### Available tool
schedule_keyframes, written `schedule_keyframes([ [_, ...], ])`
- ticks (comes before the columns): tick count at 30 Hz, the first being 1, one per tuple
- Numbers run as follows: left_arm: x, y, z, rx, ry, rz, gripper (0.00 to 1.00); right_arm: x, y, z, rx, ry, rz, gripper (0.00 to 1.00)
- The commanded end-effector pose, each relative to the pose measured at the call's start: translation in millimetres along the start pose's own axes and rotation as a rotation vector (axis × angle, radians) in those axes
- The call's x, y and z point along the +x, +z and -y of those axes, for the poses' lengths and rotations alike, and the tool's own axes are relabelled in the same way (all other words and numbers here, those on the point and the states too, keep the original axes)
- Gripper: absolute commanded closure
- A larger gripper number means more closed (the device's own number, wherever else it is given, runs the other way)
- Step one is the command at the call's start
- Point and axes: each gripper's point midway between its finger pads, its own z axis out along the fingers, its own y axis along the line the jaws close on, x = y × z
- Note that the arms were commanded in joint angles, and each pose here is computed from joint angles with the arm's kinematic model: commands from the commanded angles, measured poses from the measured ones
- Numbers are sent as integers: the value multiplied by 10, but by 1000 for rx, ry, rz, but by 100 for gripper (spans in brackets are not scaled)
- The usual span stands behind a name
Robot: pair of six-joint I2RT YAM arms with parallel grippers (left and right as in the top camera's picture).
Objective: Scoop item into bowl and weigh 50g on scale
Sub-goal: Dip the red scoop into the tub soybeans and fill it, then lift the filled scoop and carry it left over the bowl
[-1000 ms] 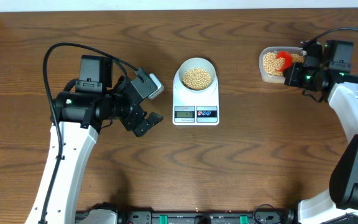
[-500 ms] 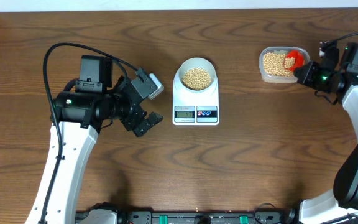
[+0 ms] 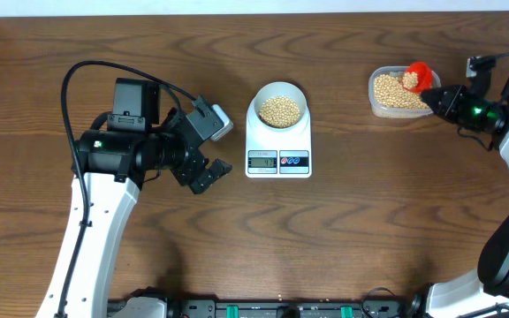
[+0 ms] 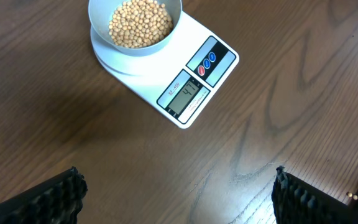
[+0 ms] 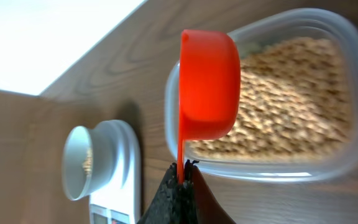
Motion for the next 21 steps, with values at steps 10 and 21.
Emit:
schedule_keyframes([
  [10,-47,-60,8,-7,20,20,2,44,118,-727,-249,-104,-28,99],
  [21,-47,-60,8,-7,20,20,2,458,497,-1417,-365,-208,-144,99],
])
